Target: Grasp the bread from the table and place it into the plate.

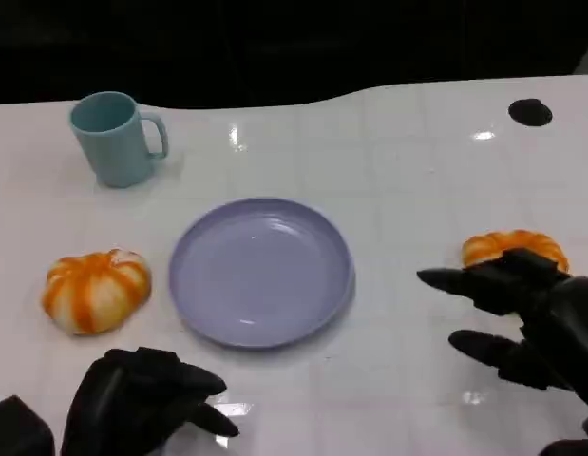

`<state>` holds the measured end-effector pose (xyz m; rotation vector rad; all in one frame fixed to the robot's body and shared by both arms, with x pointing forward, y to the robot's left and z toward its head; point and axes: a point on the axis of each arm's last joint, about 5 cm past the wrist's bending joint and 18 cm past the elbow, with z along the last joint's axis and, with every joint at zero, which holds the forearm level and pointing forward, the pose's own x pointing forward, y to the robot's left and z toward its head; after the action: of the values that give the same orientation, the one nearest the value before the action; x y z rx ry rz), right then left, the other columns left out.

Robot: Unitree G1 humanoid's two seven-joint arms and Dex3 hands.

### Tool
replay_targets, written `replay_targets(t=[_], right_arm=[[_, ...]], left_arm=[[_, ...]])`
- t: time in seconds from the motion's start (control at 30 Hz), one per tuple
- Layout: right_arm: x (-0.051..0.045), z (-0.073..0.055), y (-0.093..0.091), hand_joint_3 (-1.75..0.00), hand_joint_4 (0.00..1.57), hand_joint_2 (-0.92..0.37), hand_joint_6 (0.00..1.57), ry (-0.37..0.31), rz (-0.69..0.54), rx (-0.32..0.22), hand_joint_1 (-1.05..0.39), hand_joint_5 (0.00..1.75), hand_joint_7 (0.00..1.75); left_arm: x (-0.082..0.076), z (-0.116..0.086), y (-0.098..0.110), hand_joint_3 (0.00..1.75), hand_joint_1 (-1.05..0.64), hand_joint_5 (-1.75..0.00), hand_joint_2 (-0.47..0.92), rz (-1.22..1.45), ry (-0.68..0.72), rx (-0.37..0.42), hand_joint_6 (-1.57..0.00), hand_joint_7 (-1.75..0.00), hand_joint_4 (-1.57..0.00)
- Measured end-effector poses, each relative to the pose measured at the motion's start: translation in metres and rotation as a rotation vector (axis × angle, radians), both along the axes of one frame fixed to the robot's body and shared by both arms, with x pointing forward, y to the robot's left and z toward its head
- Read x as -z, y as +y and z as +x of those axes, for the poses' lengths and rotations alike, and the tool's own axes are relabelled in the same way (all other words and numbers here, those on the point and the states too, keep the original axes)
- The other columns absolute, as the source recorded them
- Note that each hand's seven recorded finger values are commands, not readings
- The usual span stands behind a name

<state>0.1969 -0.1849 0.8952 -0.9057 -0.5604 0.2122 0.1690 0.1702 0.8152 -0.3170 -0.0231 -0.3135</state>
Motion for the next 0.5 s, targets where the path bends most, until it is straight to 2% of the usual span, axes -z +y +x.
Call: replay_targets(t=[0.13, 0.23, 0.33, 0.5], right_arm=[[-0.0087, 0.003, -0.005, -0.02, 0.19, -0.88, 0.50, -0.029, -0.139, 0.066, -0.50, 0.52, 0.00], [-0.0149, 0.004, -0.009, -0.02, 0.06, -0.91, 0.41, -0.044, -0.235, 0.122, -0.57, 0.58, 0.00], [-0.0230, 0.005, -0.011, -0.03, 0.01, -0.92, 0.35, -0.045, -0.344, 0.183, -0.59, 0.58, 0.00], [-0.0339, 0.006, -0.009, -0.02, 0.00, -0.90, 0.32, 0.010, -0.451, 0.231, -0.60, 0.51, 0.00]], left_arm=[[0.000, 0.000, 0.000, 0.00, -1.05, -0.35, 0.77, 0.000, -0.001, 0.003, -1.57, -0.14, -1.57], [0.000, 0.000, -0.001, 0.00, -1.05, -0.36, 0.77, 0.000, -0.002, 0.004, -1.57, -0.14, -1.57], [0.000, 0.000, -0.001, 0.00, -1.05, -0.35, 0.77, 0.000, -0.002, 0.004, -1.57, -0.14, -1.57], [0.000, 0.000, -0.001, 0.00, -1.05, -0.36, 0.77, 0.000, -0.002, 0.005, -1.57, -0.15, -1.57]])
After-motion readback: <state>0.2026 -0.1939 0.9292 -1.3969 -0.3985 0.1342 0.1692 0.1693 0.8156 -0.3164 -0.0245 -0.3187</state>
